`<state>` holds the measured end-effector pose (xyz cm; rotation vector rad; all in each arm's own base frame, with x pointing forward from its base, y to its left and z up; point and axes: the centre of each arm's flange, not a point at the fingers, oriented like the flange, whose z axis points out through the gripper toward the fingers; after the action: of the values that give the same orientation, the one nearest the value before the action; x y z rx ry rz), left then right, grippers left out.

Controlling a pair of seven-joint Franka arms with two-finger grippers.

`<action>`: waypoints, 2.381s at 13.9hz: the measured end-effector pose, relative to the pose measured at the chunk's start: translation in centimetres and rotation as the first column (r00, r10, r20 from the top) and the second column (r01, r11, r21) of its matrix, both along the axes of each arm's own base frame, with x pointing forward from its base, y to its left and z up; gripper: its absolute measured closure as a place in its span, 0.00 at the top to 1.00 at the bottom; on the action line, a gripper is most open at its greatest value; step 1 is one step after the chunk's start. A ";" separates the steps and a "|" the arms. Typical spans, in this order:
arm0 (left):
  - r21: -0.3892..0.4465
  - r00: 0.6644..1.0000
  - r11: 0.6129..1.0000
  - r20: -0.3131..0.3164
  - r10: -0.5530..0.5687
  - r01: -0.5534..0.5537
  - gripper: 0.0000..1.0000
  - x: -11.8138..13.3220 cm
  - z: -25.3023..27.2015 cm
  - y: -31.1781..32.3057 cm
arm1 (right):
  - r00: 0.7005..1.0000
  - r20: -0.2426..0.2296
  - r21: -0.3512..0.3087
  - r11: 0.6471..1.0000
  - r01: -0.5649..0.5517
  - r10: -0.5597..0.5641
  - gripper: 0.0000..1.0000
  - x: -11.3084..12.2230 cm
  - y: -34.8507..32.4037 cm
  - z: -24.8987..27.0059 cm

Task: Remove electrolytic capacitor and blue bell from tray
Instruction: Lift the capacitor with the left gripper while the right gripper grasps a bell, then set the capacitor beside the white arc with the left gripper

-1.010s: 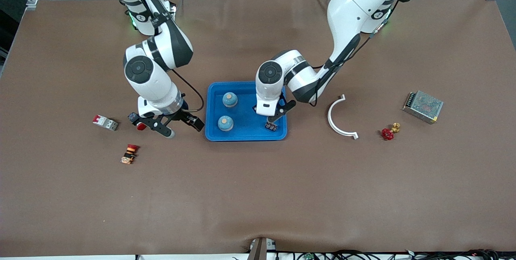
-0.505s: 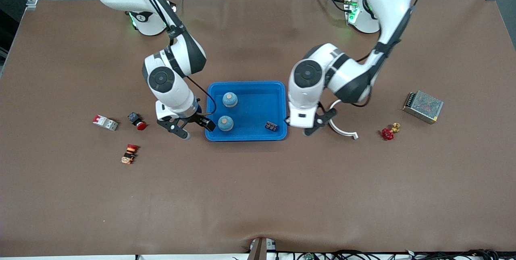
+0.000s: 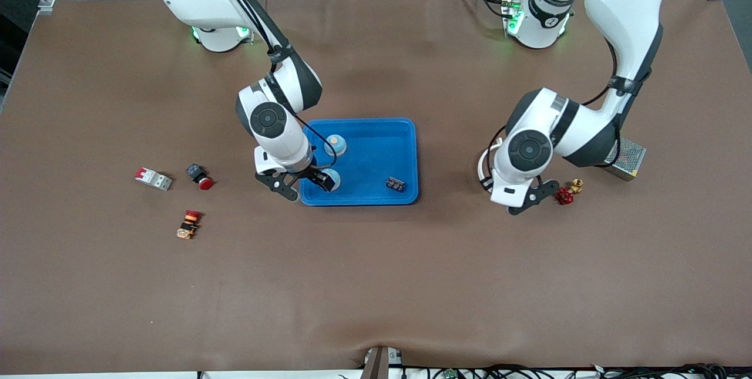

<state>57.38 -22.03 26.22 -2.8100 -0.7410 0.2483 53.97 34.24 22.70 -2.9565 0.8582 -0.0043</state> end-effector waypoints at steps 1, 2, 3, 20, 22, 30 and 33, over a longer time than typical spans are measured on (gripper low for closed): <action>0.005 1.000 1.000 -0.020 0.004 -0.004 0.30 -0.2 -0.8 1.3 | 1.000 -0.006 -0.003 1.000 -0.004 0.004 1.00 -0.2 0.3 -0.5; 0.009 0.999 1.000 -0.035 0.013 -0.013 0.30 -0.4 -1.3 2.4 | 1.000 -0.010 -0.006 1.000 -0.006 0.006 1.00 -0.3 0.4 -0.9; 0.013 0.998 1.000 -0.049 0.024 -0.023 0.30 -0.5 -1.9 3.6 | 1.000 -0.014 -0.009 1.000 -0.008 0.008 1.00 -0.4 0.6 -1.3; -0.036 0.991 0.991 -0.033 0.126 -0.127 0.74 -2.3 -6.5 11.3 | 1.000 -0.027 -0.017 1.000 -0.005 0.004 0.74 -1.1 3.1 -3.6; -0.028 0.993 0.993 -0.033 0.116 -0.117 0.94 -1.0 -4.3 10.2 | 1.000 -0.024 -0.015 1.000 -0.006 0.006 0.64 -1.1 3.3 -3.5; -0.069 0.958 0.963 0.099 0.267 -0.261 1.00 0.7 4.2 -4.3 | 0.985 -0.143 -0.088 0.990 -0.112 0.099 0.64 1.5 3.6 0.9; -0.106 0.948 0.950 0.096 0.303 -0.293 0.94 0.1 3.4 -11.3 | 0.944 -0.185 -0.143 0.943 -0.300 0.272 0.64 3.1 0.3 0.8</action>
<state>57.50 -33.38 29.65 -2.8044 -1.2134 0.1792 57.03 34.57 23.51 -3.2513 0.4497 0.1916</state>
